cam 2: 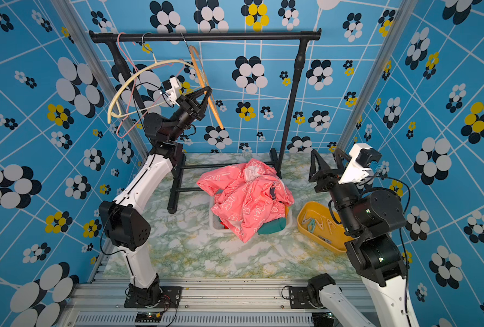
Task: Remove the clothespins securing jackets to the hanger
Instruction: Place the hanger at the clothesline.
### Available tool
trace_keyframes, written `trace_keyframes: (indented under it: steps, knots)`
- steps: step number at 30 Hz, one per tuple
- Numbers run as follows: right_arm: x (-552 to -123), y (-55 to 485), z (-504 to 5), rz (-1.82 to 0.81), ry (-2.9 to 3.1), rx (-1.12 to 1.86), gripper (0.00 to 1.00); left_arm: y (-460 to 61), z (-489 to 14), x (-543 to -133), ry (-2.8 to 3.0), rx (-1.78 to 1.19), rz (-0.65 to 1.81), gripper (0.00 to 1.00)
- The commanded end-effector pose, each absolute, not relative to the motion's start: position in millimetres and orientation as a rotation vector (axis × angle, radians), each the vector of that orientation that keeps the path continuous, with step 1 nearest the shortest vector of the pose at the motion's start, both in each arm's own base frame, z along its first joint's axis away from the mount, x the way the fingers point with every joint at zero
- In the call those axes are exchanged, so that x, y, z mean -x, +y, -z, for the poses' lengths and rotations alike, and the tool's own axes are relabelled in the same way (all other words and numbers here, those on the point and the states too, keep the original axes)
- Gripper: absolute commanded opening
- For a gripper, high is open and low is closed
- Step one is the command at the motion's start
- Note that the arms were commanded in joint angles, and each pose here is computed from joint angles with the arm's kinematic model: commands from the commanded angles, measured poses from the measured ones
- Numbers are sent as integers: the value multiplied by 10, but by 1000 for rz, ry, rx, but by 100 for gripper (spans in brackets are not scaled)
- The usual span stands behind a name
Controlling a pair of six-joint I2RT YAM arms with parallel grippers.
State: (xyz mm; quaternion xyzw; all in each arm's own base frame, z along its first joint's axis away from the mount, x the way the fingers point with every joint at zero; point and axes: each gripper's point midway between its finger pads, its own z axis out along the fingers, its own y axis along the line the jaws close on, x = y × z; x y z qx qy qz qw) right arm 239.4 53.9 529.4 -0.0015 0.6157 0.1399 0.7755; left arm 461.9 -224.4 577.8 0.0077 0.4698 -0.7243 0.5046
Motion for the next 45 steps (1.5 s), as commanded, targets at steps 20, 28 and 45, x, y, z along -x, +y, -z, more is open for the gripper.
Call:
trace_keyframes:
  steps: [20, 28, 45]
  knots:
    - [-2533, 540, -5219, -261, 1355, -1, 75, -2674, -5365, -3997, 1202, -183, 1436, 84]
    - [-2578, 554, -5135, -245, 1382, 9, 77, -2863, -4922, -3680, 1278, -251, 786, 99]
    - [-3138, -10, -3413, 200, 1767, -259, 96, -1717, -2857, -4017, 1668, -154, -322, 100]
